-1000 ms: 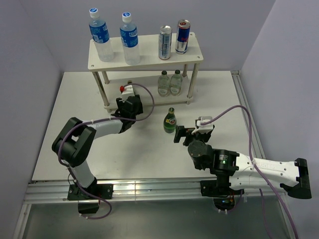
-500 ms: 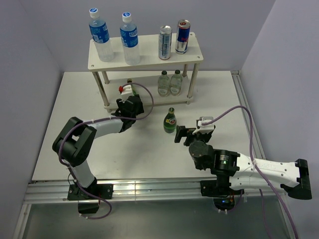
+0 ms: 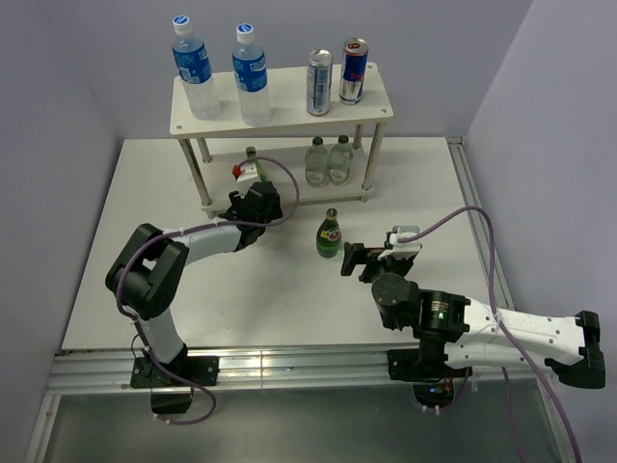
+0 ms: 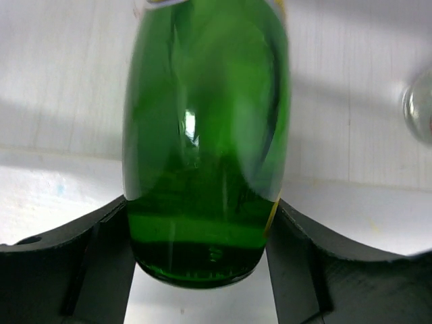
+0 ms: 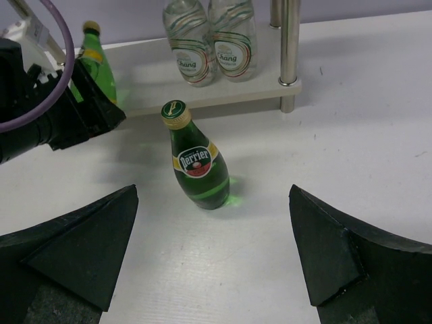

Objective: Place and organize the beverage onto the shelf

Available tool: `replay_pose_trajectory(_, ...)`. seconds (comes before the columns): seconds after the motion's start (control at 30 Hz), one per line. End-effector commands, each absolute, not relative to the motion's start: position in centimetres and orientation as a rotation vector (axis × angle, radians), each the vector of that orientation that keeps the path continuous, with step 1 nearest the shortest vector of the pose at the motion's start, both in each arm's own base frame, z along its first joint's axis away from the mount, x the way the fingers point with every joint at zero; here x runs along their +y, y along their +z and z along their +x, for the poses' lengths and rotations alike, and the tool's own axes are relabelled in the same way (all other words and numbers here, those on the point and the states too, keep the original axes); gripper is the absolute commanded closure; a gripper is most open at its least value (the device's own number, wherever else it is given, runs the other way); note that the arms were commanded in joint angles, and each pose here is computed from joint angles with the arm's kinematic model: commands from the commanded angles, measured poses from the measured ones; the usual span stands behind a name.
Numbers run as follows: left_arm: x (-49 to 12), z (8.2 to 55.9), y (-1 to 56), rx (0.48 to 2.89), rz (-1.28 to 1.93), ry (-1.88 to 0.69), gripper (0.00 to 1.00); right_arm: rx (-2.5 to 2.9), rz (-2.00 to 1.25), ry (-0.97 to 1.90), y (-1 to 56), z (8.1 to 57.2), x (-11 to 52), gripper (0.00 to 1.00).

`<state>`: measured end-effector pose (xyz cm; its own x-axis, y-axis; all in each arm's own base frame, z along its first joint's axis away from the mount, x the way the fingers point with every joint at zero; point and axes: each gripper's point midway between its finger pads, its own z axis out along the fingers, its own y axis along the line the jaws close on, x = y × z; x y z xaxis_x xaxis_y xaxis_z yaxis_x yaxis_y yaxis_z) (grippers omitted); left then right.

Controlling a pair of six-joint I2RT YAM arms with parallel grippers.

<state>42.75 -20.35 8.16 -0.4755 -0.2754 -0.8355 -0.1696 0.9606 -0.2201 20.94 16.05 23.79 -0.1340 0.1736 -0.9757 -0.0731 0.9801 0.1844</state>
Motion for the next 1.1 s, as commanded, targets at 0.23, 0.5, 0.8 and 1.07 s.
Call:
replay_pose_trajectory(0.23,-21.2,32.9,-0.1,2.417,-0.206,-0.094,1.00,1.677,0.151,0.208,23.9,21.0,14.7,0.00)
replay_pose_trajectory(0.5,-21.6,32.6,-1.1,2.443,-0.195,-0.072,0.94,1.684,0.167,0.202,23.6,20.8,14.2,0.00)
replay_pose_trajectory(0.8,-21.5,32.0,-1.0,2.452,-0.192,-0.048,0.01,1.682,0.183,0.210,23.4,20.7,13.7,0.00)
replay_pose_trajectory(1.07,-21.1,32.7,0.6,2.405,-0.178,0.005,0.01,1.678,0.192,0.217,23.5,20.7,13.6,0.00)
